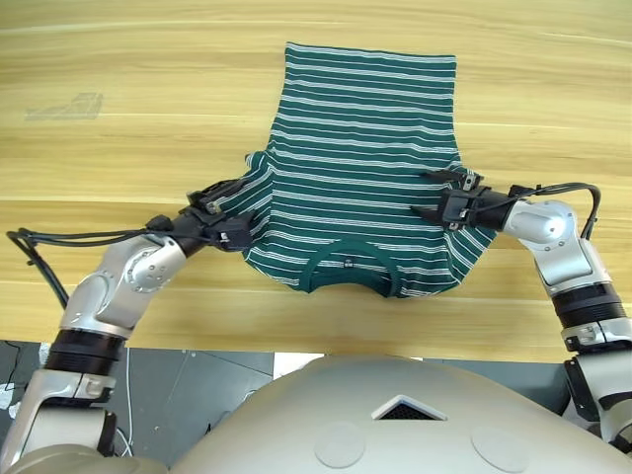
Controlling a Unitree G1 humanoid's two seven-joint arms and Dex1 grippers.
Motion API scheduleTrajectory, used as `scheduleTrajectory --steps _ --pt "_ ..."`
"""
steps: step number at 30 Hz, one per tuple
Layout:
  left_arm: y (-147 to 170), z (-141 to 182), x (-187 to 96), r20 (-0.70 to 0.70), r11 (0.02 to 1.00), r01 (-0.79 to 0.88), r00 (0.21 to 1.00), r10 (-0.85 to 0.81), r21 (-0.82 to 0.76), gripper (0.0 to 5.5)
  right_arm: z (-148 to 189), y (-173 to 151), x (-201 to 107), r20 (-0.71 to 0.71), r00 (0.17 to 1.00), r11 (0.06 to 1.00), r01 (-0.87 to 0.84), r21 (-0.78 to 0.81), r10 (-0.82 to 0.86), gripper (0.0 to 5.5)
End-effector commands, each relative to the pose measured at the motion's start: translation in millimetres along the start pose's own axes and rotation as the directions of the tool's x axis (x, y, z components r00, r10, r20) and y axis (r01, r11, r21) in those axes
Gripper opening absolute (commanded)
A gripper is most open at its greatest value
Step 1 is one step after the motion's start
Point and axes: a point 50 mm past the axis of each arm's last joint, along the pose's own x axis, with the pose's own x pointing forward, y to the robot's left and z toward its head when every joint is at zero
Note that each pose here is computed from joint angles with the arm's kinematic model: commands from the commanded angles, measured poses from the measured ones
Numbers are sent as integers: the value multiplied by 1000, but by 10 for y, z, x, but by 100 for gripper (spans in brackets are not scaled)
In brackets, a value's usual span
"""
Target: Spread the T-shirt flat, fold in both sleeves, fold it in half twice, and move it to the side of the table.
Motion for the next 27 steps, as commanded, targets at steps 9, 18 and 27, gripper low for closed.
scheduleTrajectory --steps 9,18,27 --pt "-407 429 -127 75 990 139 988 -136 -38 304 5 61 -14 12 1000 1000 -7 15 7 287" --pt "-31 31 -375 -183 998 -29 982 37 49 304 118 -3 -73 99 995 996 -2 89 -7 287" --pt "-21 241 -435 -111 979 -128 988 112 -157 304 169 -124 -91 135 988 990 59 129 -76 287"
